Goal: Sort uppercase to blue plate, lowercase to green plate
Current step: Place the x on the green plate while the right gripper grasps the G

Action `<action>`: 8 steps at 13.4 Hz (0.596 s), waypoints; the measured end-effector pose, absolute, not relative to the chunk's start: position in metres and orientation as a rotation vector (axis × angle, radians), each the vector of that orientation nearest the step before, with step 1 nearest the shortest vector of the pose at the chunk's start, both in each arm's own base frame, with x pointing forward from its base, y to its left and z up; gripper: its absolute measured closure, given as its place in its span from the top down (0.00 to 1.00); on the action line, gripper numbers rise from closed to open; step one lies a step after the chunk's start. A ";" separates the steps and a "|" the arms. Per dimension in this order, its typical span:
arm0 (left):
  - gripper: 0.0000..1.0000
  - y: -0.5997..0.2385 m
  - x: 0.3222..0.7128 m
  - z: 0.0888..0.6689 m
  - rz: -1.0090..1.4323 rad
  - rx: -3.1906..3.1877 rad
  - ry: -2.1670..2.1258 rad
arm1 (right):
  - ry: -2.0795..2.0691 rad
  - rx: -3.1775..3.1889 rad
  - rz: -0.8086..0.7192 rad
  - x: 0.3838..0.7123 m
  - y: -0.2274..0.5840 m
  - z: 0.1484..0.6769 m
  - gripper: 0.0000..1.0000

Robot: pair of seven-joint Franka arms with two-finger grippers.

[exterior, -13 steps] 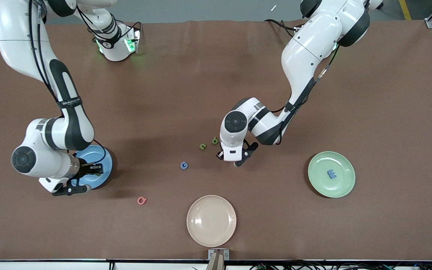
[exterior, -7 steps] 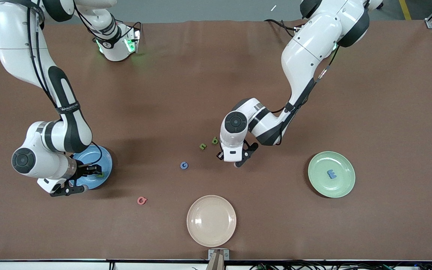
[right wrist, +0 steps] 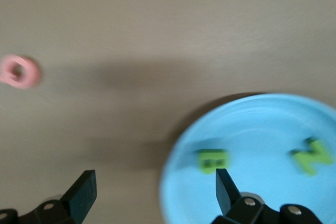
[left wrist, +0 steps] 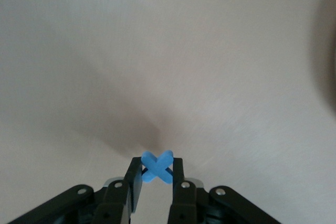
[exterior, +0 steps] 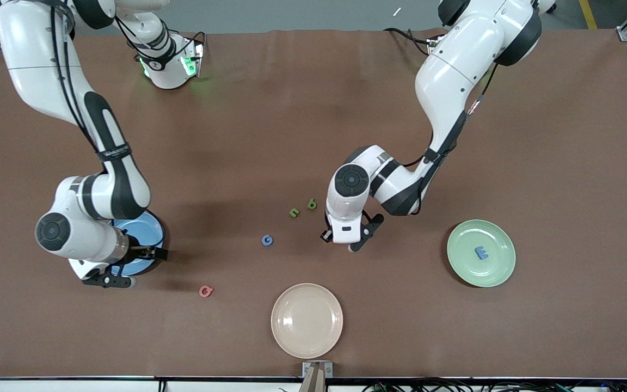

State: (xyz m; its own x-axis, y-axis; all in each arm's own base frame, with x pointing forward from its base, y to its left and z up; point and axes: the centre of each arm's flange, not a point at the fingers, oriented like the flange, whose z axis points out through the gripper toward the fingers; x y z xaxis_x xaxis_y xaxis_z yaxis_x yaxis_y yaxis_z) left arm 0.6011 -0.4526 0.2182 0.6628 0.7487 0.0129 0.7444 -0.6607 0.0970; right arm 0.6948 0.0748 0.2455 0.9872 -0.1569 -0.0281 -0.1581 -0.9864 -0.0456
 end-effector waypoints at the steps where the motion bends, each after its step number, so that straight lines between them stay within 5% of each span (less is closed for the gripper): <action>1: 0.27 -0.442 0.610 0.229 0.109 2.793 1.245 | 0.310 -3.075 0.005 0.697 0.094 0.249 1.00; 8: 0.27 -0.324 0.672 0.276 0.132 2.940 1.101 | 0.679 -2.985 -0.048 0.683 0.228 0.236 1.00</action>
State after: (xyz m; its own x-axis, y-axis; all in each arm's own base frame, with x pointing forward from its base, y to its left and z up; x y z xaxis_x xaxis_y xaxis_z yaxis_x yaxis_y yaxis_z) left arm 0.6719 -0.3243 0.2759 0.7508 0.6558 0.0790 0.6559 -0.7543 0.0293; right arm 0.6832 0.2282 0.2361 0.9014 -0.4328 0.0128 -0.4303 -0.8987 -0.0851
